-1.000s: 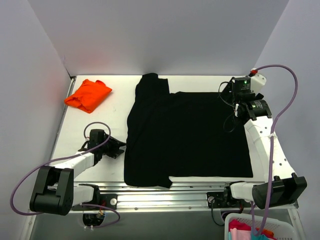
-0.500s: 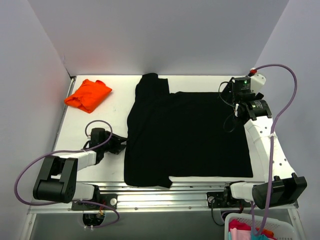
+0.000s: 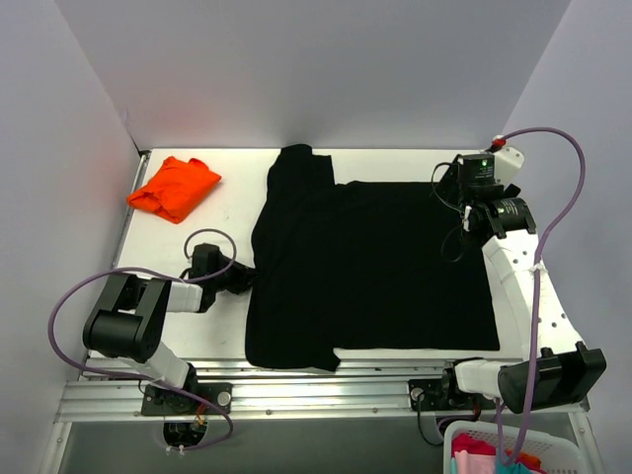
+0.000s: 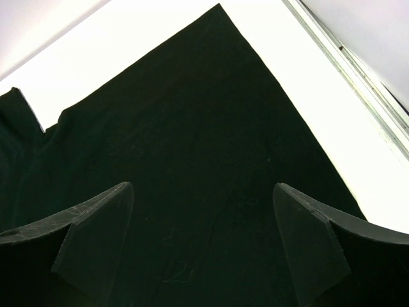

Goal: Fold and stack the t-shirts
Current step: Flatten the tshirt out

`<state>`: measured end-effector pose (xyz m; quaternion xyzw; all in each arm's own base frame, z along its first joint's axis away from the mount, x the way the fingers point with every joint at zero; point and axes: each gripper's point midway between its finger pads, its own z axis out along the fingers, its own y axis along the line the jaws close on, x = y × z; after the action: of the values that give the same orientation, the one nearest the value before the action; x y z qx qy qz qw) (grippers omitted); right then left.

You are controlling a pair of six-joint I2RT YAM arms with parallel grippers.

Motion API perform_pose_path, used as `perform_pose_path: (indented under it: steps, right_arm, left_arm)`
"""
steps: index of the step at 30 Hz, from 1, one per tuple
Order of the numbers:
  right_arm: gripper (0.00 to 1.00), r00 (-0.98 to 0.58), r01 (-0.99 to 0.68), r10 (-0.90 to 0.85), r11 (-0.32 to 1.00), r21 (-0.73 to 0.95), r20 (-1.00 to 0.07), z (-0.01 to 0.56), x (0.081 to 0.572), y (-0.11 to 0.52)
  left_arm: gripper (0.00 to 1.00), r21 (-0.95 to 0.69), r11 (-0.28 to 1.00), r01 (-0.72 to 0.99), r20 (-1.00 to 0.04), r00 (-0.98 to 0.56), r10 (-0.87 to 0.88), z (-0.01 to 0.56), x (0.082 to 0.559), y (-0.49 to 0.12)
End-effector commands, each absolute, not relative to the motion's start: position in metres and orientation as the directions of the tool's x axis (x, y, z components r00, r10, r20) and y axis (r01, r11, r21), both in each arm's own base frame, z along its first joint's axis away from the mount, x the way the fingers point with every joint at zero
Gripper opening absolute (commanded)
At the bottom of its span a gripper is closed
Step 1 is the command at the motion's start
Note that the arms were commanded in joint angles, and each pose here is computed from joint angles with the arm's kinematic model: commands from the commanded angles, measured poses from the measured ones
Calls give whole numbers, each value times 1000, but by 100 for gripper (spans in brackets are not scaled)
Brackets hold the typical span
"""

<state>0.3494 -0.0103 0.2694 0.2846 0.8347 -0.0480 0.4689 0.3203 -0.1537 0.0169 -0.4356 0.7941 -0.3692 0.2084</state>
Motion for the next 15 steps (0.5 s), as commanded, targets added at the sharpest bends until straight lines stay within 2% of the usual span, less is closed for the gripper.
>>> perform_pose_path:
  steps: [1,4,15]
  right_arm:
    - [86,-388,527,409,833,165,-826,276,339,-16]
    - [86,-387,528,406,834,162,-828,277,338,-17]
    - [87,-375,526,417,831,180,-828,275,335,-16]
  left_arm:
    - [9,-690,402,-602,-16,-542,-840,-10,309,-149]
    - [2,-672,427,-605,-34,-550,-834,-4,312,-147]
    - [2,-559,566,-606,-276,-508,-816,71,333,-73]
